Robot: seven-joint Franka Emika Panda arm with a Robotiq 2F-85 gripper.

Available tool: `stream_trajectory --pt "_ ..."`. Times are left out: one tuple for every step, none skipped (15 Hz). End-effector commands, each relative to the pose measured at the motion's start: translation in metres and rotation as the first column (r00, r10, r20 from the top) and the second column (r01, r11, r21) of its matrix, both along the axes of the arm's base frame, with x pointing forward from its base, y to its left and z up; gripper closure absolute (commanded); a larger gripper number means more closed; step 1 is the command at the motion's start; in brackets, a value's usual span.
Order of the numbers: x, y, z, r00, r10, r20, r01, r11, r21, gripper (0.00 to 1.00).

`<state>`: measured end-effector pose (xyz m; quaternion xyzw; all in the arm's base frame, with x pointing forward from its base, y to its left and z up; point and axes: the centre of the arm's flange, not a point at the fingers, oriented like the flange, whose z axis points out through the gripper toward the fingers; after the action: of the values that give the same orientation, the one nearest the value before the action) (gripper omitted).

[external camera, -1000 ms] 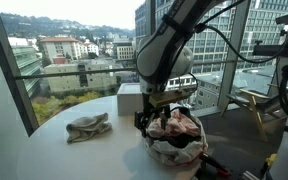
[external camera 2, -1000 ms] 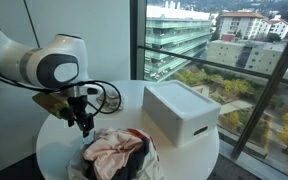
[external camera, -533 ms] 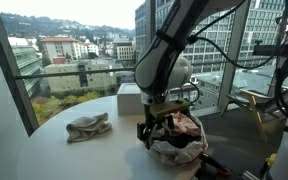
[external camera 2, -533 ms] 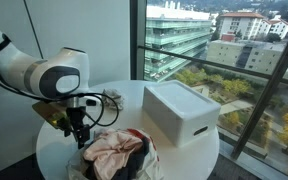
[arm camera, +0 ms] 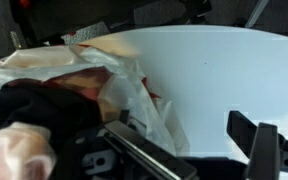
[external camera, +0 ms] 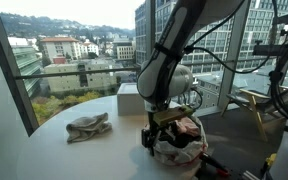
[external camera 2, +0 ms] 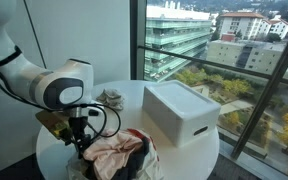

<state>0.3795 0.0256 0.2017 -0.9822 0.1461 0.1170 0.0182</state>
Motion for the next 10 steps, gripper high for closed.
stream_trajectory --pt "0.004 -0.006 -0.008 0.991 0.046 0.122 -0.051 0.998 0.038 0.26" --pt "0.006 -0.007 -0.009 0.985 0.049 0.168 -0.059 0.997 0.05 0.34" --pt "0.008 -0.011 -0.01 0.976 0.055 0.209 -0.066 0.997 0.047 0.42" --pt "0.009 -0.014 -0.011 0.969 0.056 0.239 -0.07 0.996 0.048 0.49" --pt "0.01 -0.019 -0.012 0.965 0.045 0.259 -0.06 0.997 0.05 0.58" --pt "0.011 -0.023 -0.013 0.962 0.034 0.272 -0.051 0.997 0.055 0.65" --pt "0.011 -0.027 -0.014 0.961 0.019 0.277 -0.036 0.998 0.059 0.72" --pt "0.01 -0.032 -0.015 0.96 0.003 0.28 -0.019 0.998 0.055 0.8" --pt "0.008 -0.036 -0.014 0.961 -0.006 0.278 -0.01 0.998 0.056 0.87" --pt "0.005 -0.04 -0.012 0.962 -0.014 0.274 0.0 0.999 0.051 0.89"
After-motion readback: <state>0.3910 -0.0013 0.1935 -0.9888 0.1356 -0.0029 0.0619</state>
